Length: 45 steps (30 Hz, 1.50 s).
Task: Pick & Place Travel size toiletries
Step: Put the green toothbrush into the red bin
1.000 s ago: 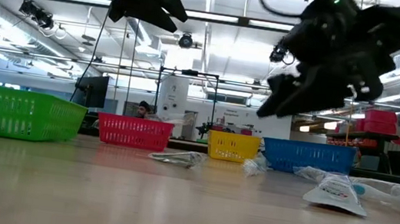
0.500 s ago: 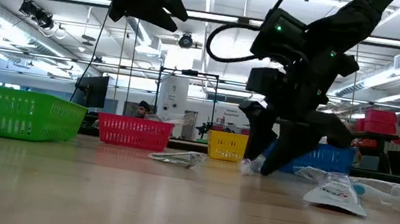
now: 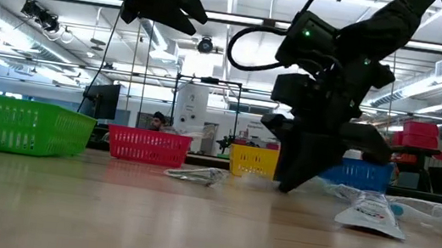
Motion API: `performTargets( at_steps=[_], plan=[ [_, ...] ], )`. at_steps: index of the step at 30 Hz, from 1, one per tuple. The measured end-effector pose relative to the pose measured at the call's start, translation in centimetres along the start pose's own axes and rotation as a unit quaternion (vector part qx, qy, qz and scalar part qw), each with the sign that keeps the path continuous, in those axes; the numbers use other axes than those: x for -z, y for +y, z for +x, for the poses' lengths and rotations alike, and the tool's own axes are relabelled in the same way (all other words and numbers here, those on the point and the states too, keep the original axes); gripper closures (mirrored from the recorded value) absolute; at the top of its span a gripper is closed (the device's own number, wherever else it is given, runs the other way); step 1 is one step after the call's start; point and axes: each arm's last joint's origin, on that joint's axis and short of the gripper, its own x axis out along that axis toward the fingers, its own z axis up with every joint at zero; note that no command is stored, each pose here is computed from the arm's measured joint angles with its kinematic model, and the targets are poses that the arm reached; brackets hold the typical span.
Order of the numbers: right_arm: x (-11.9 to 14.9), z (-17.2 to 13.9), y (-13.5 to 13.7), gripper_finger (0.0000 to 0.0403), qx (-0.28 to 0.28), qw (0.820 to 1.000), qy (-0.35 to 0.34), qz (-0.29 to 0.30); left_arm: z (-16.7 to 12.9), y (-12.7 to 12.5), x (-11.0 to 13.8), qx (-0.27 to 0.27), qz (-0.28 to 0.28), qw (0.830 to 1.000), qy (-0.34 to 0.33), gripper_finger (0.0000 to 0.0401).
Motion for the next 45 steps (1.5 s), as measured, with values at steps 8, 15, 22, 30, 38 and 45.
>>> performTargets(
  at_steps=[8,15,22,30,38,45],
  plan=[
    [-0.7,-0.5,-0.4,0.0380,0.023,0.999,-0.020,0.012,0.0,-0.1,0.1,0.016,-0.017,1.000,0.011,0.0232],
    [-3.8,-2.8,-1.8,0.0380,0.047,0.988,-0.081,0.121,0.5,-0.2,1.0,0.043,0.013,0.998,0.042,0.0232],
    [-5.4,-3.6,-2.2,0.0380,-0.002,0.981,-0.133,0.141,2.9,-1.3,3.0,0.071,0.060,0.992,0.080,0.0232],
    [-6.0,-3.7,-2.0,0.0377,-0.067,0.966,-0.176,0.178,5.5,-1.7,4.3,0.085,0.098,0.987,0.091,0.0232],
    [-6.0,-3.6,-2.1,0.0377,-0.063,0.966,-0.178,0.178,6.2,-1.5,4.6,0.112,0.137,0.978,0.111,0.0232],
    [-6.3,-3.7,-2.2,0.0377,-0.056,0.966,-0.193,0.164,6.1,-1.6,4.6,0.130,0.138,0.975,0.116,0.0232]
  ],
)
